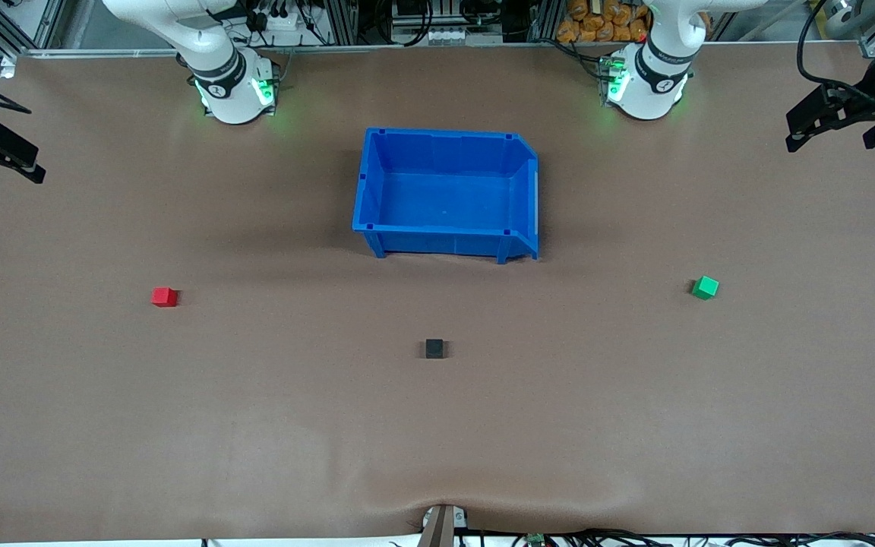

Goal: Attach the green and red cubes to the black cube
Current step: 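Move the right gripper toward the red cube while the left gripper approaches the green cube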

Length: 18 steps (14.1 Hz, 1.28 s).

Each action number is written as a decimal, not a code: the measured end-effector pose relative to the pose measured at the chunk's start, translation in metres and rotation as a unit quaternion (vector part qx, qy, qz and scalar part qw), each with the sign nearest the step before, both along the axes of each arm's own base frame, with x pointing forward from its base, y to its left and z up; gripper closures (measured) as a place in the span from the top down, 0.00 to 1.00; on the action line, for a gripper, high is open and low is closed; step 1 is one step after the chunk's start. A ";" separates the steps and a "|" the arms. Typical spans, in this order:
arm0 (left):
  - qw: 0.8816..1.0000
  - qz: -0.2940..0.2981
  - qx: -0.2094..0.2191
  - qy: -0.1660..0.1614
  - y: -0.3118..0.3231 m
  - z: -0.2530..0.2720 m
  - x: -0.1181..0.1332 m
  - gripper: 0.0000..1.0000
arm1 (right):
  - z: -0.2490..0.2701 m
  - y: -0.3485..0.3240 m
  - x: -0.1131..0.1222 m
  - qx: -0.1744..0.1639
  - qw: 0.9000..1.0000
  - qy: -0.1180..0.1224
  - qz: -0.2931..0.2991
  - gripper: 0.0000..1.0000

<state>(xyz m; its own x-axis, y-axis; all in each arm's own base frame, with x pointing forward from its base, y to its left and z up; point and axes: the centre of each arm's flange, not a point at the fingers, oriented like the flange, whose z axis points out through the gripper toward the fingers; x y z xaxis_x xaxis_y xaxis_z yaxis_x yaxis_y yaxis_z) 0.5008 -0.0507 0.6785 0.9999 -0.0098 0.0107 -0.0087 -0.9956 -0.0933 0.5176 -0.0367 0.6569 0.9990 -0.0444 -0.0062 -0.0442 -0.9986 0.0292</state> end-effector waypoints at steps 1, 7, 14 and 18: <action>1.000 0.000 0.000 0.001 0.000 -0.001 0.000 1.00 | 0.000 -0.001 0.000 0.000 1.000 0.000 -0.001 1.00; 1.000 0.000 0.001 0.010 0.000 -0.005 0.001 1.00 | 0.000 -0.002 0.000 0.000 1.000 0.002 -0.002 1.00; 0.998 0.010 0.006 0.069 0.008 -0.034 0.002 1.00 | -0.001 -0.001 -0.001 0.001 1.000 0.003 -0.001 1.00; 0.996 0.019 0.007 0.090 0.017 -0.063 0.013 1.00 | -0.010 0.005 0.009 -0.001 1.000 0.005 0.004 1.00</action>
